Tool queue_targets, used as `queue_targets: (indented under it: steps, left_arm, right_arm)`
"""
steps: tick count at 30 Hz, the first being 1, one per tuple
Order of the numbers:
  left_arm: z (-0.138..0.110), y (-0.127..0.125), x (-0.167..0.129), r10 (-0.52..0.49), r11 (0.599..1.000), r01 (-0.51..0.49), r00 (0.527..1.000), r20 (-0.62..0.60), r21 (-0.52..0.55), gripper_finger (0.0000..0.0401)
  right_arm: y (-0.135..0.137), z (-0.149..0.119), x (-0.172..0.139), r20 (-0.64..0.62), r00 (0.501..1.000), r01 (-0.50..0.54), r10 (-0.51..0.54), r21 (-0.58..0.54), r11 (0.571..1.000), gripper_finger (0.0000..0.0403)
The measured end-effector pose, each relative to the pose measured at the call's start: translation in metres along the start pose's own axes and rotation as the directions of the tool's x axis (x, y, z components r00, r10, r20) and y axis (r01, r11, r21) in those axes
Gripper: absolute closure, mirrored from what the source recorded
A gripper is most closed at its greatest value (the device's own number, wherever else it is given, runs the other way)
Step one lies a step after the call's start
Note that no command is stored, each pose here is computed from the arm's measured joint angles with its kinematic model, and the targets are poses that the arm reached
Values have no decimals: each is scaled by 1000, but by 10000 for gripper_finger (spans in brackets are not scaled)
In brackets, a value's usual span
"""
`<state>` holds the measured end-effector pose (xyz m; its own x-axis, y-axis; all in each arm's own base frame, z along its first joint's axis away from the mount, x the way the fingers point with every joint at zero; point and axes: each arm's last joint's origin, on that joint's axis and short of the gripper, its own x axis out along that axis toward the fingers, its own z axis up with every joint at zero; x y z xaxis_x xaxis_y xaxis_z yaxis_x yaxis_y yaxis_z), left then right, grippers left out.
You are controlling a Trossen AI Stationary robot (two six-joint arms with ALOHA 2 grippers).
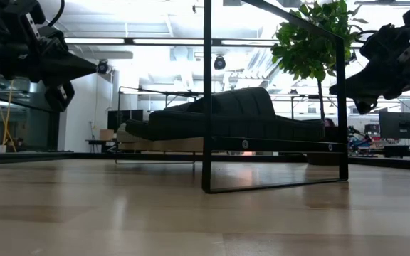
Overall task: Pick and place slides into the shelf
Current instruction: Return to Home Position
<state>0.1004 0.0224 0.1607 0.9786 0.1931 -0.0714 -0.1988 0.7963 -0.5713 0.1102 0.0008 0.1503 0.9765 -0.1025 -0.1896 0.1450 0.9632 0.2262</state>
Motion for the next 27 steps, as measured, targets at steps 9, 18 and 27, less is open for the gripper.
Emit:
queue_targets:
  steps: [9,18,27]
  left_arm:
    - [0,0,0,0,1000,0,1000,0,0,400]
    - [-1,-5,-1,-53,999,53,999,-11,3,400]
    - [-2,-8,-2,-80,997,81,997,-20,4,400]
  right_arm:
    - [0,0,0,0,1000,0,0,0,1000,403]
    - [0,0,0,0,1000,0,0,0,1000,403]
    - [0,0,0,0,1000,-1,1,0,1000,403]
